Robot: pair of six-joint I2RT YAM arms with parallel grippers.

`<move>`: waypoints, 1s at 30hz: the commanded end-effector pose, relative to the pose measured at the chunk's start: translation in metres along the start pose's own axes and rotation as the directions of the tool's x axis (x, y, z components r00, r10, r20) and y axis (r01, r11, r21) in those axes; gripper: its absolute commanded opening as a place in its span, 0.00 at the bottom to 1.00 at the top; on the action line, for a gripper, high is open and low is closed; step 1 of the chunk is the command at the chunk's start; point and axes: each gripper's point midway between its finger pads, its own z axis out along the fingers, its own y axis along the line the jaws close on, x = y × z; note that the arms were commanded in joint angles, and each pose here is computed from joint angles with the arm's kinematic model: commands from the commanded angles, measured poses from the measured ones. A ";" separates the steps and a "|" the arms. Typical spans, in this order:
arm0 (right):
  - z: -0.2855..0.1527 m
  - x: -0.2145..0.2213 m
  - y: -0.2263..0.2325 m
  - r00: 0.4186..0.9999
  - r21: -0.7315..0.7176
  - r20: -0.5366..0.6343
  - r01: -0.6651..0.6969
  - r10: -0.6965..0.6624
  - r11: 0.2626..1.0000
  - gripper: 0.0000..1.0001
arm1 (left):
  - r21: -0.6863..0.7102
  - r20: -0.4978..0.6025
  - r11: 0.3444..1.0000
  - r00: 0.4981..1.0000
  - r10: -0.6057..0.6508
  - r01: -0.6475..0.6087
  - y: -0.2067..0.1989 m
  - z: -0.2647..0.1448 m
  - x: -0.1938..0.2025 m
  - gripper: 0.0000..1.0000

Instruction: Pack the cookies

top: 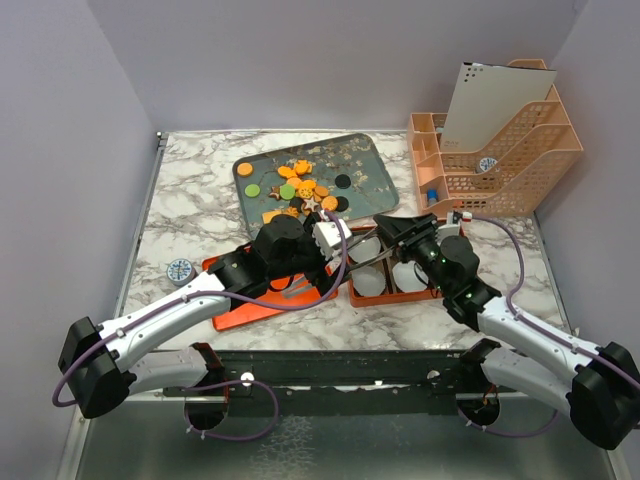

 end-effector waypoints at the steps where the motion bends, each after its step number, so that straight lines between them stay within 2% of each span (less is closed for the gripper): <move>1: -0.006 -0.001 0.010 0.998 -0.052 -0.013 -0.062 0.061 0.997 0.42 | 0.022 0.045 1.000 0.999 -0.019 0.018 -0.003 0.000 -0.007 0.95; 9: -0.009 -0.006 0.005 0.994 -0.051 -0.005 -0.109 0.109 0.993 0.43 | 0.009 0.026 1.000 0.999 -0.026 0.026 -0.001 0.002 -0.003 0.86; 16: -0.011 -0.010 0.007 0.993 -0.054 0.001 -0.114 0.114 0.992 0.43 | 0.013 0.039 1.000 0.999 -0.020 0.020 -0.002 -0.002 -0.007 0.72; 25: -0.011 -0.011 0.011 0.993 -0.056 -0.002 -0.117 0.117 0.992 0.44 | 0.023 0.017 1.000 1.000 -0.009 0.009 -0.003 -0.001 -0.003 0.68; 30: -0.010 -0.008 0.006 0.994 -0.043 -0.011 -0.109 0.108 0.993 0.47 | 0.020 0.028 1.000 1.000 -0.008 0.007 -0.003 -0.004 -0.007 0.56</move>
